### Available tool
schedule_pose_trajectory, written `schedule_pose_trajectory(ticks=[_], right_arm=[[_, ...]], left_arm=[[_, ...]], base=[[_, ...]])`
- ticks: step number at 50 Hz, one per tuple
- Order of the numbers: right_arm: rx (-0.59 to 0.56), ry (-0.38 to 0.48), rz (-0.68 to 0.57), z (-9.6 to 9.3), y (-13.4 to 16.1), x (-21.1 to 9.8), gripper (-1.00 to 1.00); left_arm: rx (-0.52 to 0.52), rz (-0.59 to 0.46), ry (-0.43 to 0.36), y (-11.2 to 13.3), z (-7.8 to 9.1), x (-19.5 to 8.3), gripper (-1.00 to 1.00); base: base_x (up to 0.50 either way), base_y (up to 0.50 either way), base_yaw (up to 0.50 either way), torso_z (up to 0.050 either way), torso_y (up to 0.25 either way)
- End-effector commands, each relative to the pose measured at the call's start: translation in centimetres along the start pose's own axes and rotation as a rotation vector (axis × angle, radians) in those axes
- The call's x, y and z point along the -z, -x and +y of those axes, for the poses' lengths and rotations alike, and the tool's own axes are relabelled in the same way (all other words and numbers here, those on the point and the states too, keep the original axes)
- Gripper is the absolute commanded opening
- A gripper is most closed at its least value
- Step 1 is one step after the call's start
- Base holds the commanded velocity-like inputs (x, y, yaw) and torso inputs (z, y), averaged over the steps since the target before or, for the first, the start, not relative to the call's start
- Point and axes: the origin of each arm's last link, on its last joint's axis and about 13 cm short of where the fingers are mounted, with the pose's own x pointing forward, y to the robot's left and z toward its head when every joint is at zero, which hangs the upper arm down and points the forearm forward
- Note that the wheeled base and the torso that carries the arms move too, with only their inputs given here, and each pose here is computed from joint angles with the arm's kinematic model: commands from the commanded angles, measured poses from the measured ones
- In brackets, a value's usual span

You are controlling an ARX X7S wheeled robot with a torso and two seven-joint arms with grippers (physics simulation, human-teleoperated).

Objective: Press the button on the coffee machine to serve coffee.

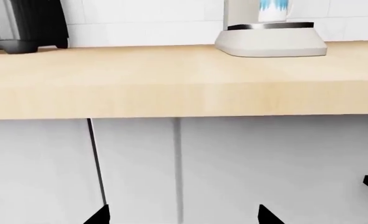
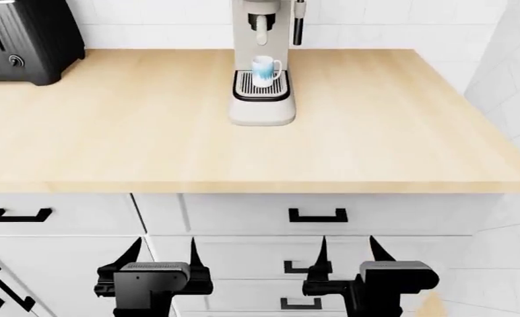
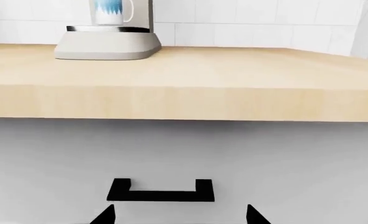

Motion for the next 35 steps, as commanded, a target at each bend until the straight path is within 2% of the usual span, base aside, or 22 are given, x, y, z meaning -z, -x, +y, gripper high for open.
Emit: schedule_pose_trajectory(ticks=[1,35], right_arm=[[-0.002,0.006,0.001,0.02,0.00,0.00,1.00],[-0.001,0.009,0.004,0.01,-0.02,0.04,1.00]], left_arm=[[-0.004,-0.014,0.006,0.06,0.20,-0.14,1.00],[0.005,-0.019,-0.005,0.09,0.24,-0.22,1.00]], base=[[0.00,0.00,0.00,0.049,0.000],[0.00,0.00,0.00,0.050,0.000]])
